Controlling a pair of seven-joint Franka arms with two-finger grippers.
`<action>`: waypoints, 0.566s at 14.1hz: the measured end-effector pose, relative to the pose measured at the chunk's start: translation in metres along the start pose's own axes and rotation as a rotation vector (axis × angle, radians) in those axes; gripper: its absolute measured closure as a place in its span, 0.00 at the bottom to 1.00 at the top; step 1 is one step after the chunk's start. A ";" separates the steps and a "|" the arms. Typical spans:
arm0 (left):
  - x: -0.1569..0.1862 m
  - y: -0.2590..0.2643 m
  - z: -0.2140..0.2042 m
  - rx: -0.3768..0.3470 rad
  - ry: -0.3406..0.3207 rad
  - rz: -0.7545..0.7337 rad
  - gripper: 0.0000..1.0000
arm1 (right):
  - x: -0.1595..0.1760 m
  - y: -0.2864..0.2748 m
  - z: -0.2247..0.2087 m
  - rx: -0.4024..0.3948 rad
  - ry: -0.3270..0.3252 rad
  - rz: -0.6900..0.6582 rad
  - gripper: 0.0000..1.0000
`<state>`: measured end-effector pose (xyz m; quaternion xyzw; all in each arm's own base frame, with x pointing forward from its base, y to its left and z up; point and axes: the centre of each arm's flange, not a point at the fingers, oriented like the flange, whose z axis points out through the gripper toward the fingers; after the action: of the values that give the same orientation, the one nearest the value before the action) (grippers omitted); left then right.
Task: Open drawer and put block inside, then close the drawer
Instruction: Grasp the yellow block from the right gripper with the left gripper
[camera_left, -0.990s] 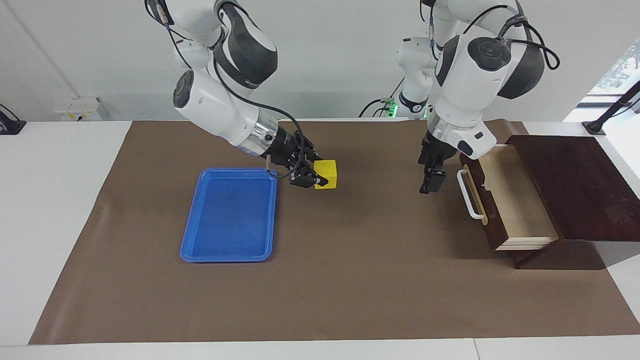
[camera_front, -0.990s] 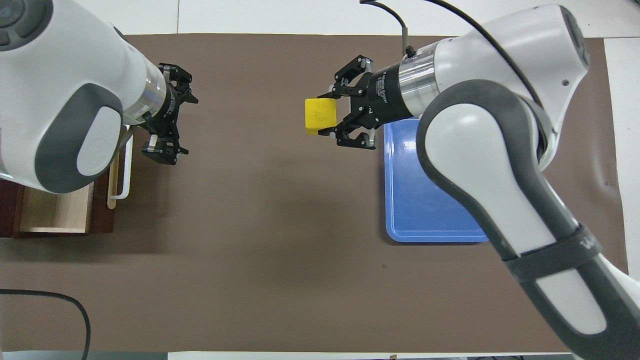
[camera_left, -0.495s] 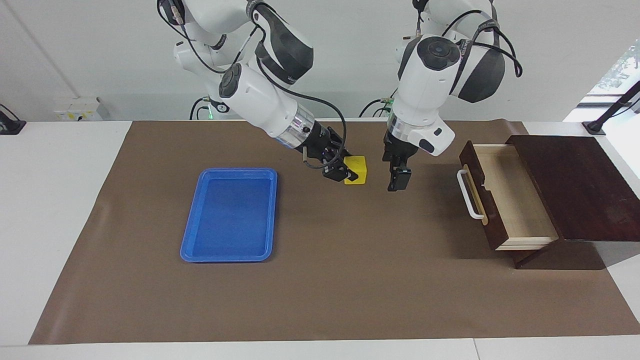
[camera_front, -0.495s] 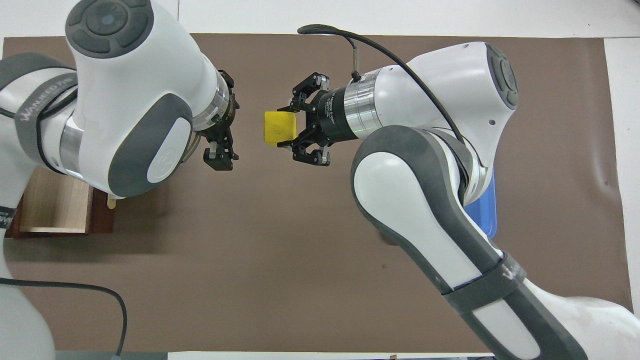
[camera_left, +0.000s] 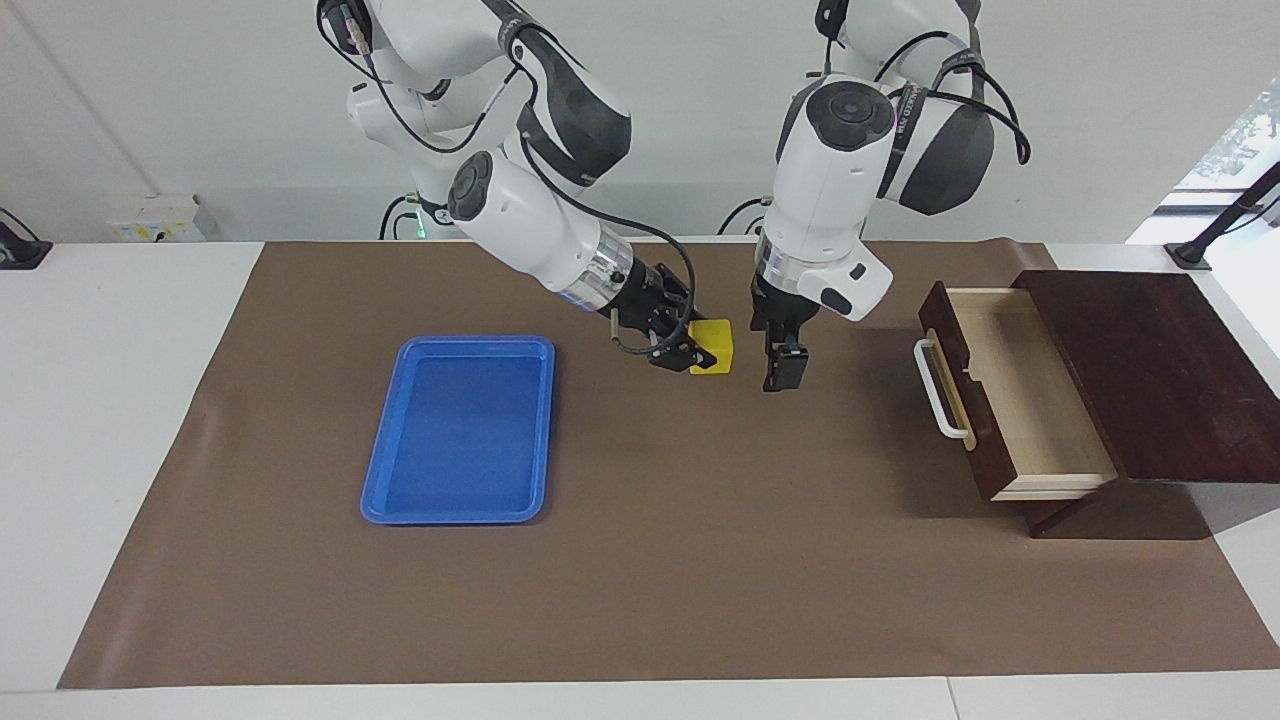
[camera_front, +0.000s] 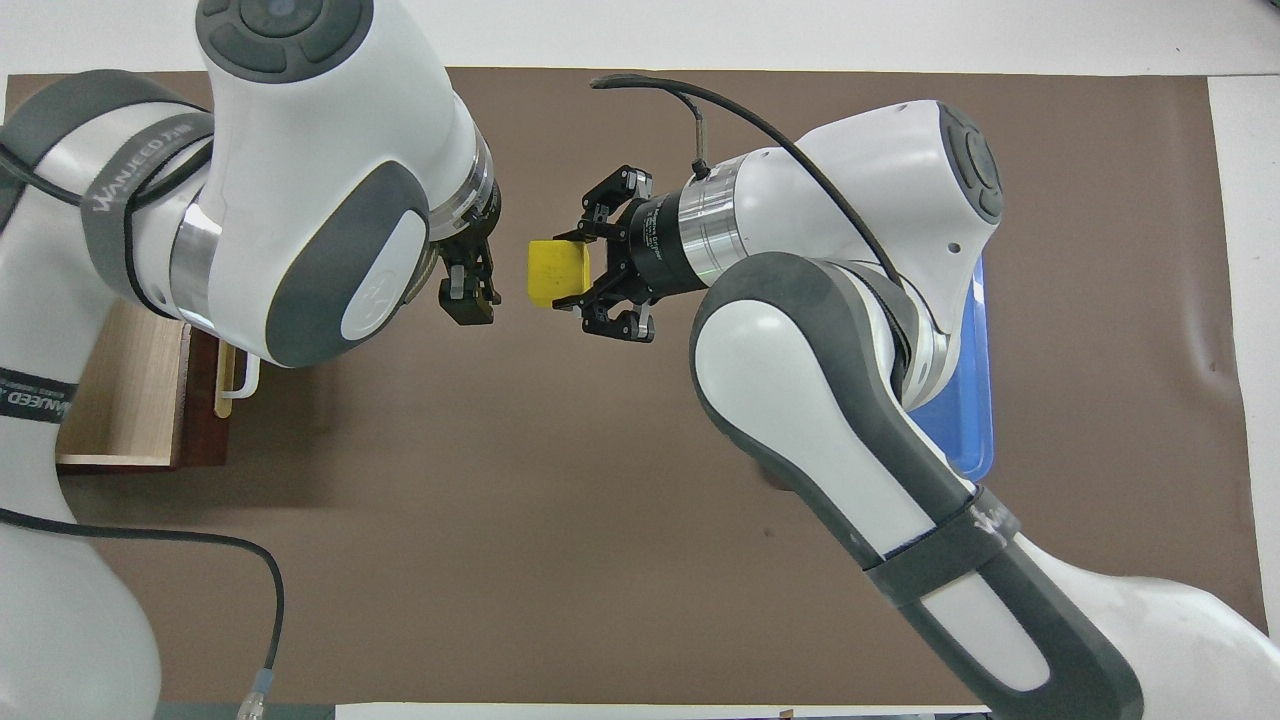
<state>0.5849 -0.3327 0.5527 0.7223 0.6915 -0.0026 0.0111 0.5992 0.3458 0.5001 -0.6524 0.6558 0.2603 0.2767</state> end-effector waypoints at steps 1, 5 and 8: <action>-0.004 -0.002 0.000 -0.001 0.003 0.000 0.00 | 0.000 0.000 0.000 -0.001 -0.004 0.002 0.45; -0.017 -0.009 0.000 0.001 0.007 -0.006 0.00 | -0.001 0.000 0.000 -0.002 -0.012 0.008 0.45; -0.028 -0.015 0.000 0.004 0.009 0.003 0.00 | -0.001 0.000 0.000 -0.002 -0.013 0.008 0.45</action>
<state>0.5683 -0.3596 0.5534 0.7233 0.6905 -0.0009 0.0064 0.5989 0.3466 0.5006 -0.6483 0.6565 0.2663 0.2791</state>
